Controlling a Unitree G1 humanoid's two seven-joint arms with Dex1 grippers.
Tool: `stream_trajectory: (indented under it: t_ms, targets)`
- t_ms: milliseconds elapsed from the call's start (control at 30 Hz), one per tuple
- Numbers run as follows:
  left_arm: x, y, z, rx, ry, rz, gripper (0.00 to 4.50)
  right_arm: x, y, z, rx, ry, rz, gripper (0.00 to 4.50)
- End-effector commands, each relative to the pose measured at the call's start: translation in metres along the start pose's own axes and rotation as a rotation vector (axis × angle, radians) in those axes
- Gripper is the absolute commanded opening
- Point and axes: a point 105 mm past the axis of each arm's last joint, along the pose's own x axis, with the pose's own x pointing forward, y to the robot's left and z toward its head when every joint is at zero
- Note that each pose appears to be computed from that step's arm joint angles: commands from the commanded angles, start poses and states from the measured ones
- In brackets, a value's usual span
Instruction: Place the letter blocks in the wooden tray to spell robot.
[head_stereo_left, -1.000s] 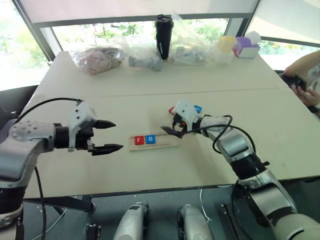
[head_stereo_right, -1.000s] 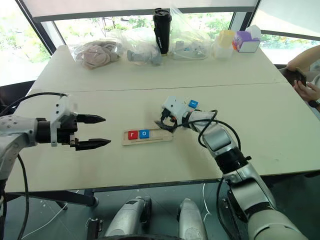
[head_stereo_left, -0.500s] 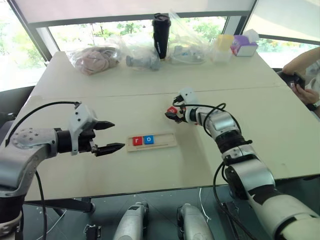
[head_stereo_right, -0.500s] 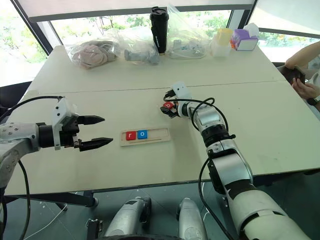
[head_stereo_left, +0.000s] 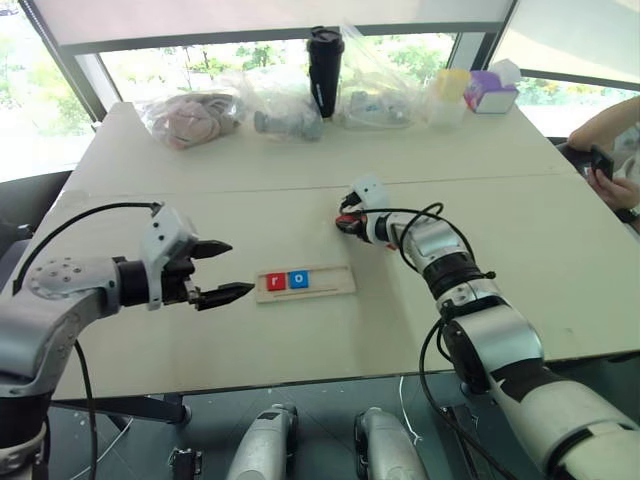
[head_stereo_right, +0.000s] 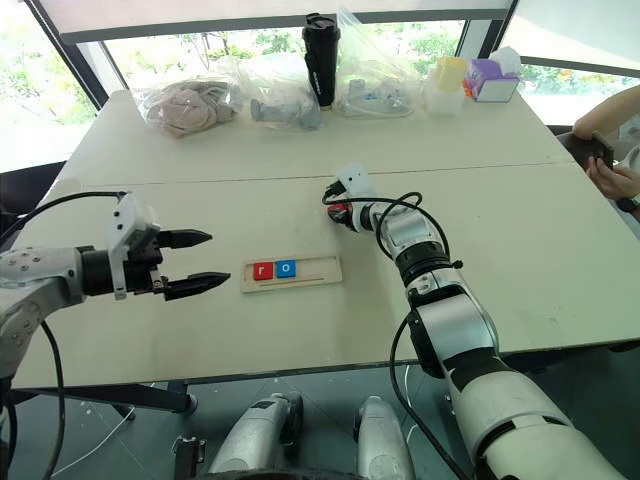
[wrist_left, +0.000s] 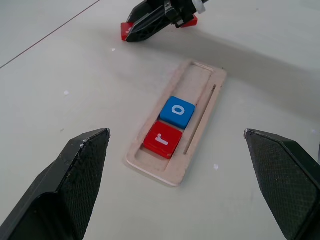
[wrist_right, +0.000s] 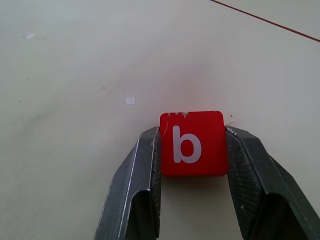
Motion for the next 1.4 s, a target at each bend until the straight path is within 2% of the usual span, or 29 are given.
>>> stream_trajectory:
  t_ms: [33,100,233,400,533,667,1000,1200,1233,1300,1400]
  targets:
    - [0.005,-0.005,0.012,0.035,-0.046,-0.037,4.5,-0.045,-0.012,0.048,-0.022,-0.172,-0.02,1.17]
    - [0.009,-0.01,0.012,0.058,-0.035,-0.063,4.5,-0.076,-0.009,0.049,-0.001,-0.194,-0.028,1.17]
    - [0.019,-0.021,0.015,0.089,-0.038,-0.119,4.5,-0.12,0.002,0.025,0.13,-0.145,-0.111,1.17]
    - [0.024,-0.016,0.013,0.08,-0.041,-0.133,4.5,-0.153,0.005,-0.012,0.376,-0.079,-0.378,1.17]
    - [0.023,-0.016,0.008,0.084,-0.012,-0.165,4.5,-0.16,0.019,-0.036,0.469,-0.075,-0.457,1.17]
    - [0.018,-0.024,0.002,0.111,0.043,-0.244,4.5,-0.158,0.041,-0.053,0.51,-0.04,-0.459,1.17]
    - [0.028,-0.032,-0.006,0.135,0.066,-0.268,4.5,-0.145,0.057,-0.074,0.571,0.051,-0.419,1.17]
    - [0.027,-0.031,-0.011,0.126,0.077,-0.256,4.5,-0.144,0.057,-0.085,0.557,0.106,-0.426,4.23]
    - [0.026,-0.03,-0.012,0.124,0.08,-0.252,4.5,-0.144,0.056,-0.085,0.535,0.107,-0.418,4.49]
    - [0.024,-0.028,-0.012,0.122,0.085,-0.244,4.5,-0.148,0.051,-0.073,0.468,0.069,-0.366,4.49]
    - [0.019,-0.024,-0.013,0.123,0.098,-0.238,4.5,-0.164,0.034,-0.02,0.255,-0.074,-0.184,4.49]
